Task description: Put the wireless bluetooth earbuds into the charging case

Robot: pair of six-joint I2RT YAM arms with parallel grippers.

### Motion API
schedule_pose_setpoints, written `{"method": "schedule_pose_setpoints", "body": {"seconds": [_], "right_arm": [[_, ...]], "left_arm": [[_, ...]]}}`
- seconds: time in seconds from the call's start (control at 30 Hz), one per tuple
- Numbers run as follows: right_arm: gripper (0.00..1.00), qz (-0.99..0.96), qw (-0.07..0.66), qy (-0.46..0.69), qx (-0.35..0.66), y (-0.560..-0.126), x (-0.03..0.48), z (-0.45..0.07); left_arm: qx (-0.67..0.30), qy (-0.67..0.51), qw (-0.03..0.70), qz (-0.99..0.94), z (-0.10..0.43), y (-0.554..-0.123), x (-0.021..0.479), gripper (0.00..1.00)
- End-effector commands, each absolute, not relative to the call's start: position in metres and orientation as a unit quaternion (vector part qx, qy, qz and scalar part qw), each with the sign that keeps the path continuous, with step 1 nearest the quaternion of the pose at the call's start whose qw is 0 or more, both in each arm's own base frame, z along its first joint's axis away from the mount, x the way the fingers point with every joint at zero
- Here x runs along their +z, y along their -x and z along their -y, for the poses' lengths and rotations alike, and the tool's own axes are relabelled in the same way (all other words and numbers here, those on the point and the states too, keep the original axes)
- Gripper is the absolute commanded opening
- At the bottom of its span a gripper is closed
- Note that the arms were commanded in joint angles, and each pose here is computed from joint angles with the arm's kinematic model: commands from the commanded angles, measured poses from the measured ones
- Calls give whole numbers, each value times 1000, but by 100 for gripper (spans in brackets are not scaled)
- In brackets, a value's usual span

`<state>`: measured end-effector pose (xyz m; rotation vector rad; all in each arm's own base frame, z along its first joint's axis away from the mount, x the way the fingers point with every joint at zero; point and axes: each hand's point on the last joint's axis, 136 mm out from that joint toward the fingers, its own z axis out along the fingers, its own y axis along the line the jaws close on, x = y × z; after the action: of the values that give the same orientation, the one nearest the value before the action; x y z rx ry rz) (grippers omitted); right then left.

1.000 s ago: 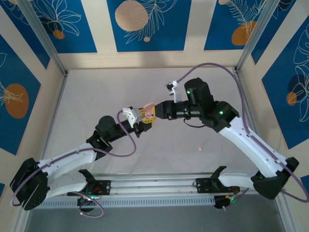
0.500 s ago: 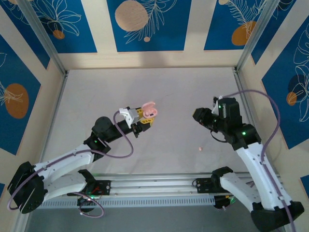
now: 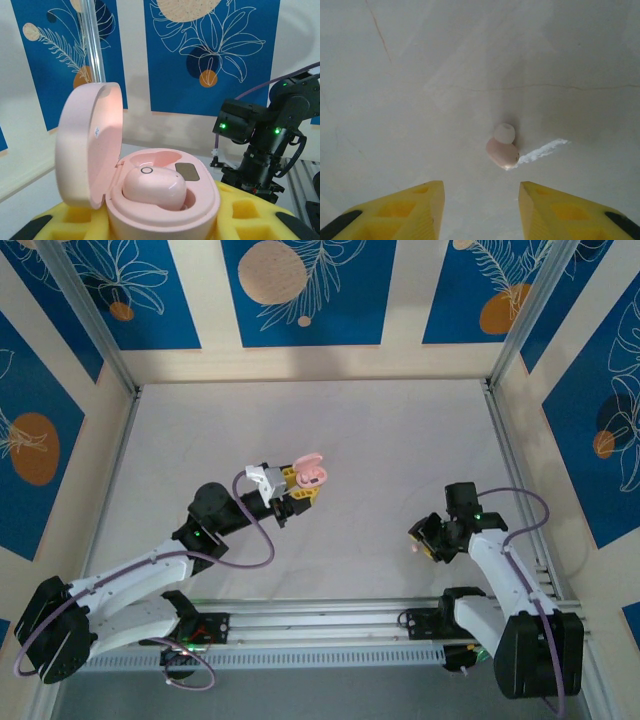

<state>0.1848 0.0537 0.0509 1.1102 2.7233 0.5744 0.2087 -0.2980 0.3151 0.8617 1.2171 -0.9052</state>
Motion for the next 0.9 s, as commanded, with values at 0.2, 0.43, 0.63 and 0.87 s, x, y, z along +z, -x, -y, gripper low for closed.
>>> {"method": "schedule_pose_setpoints", "body": {"seconds": [0.2, 0.43, 0.63, 0.87], "right_arm": [[48, -914, 59, -353, 189, -187, 35, -55], [49, -918, 42, -347, 190, -190, 25, -59], [48, -921, 28, -334, 196, -193, 21, -67], [46, -926, 18, -306, 220, -203, 28, -89]], "left_arm": [[-412, -379, 652, -511, 298, -200, 328, 30], [-413, -376, 651, -514, 298, -200, 327, 30], [-409, -374, 654, -515, 296, -201, 327, 30], [-409, -373, 654, -516, 296, -201, 327, 30]]}}
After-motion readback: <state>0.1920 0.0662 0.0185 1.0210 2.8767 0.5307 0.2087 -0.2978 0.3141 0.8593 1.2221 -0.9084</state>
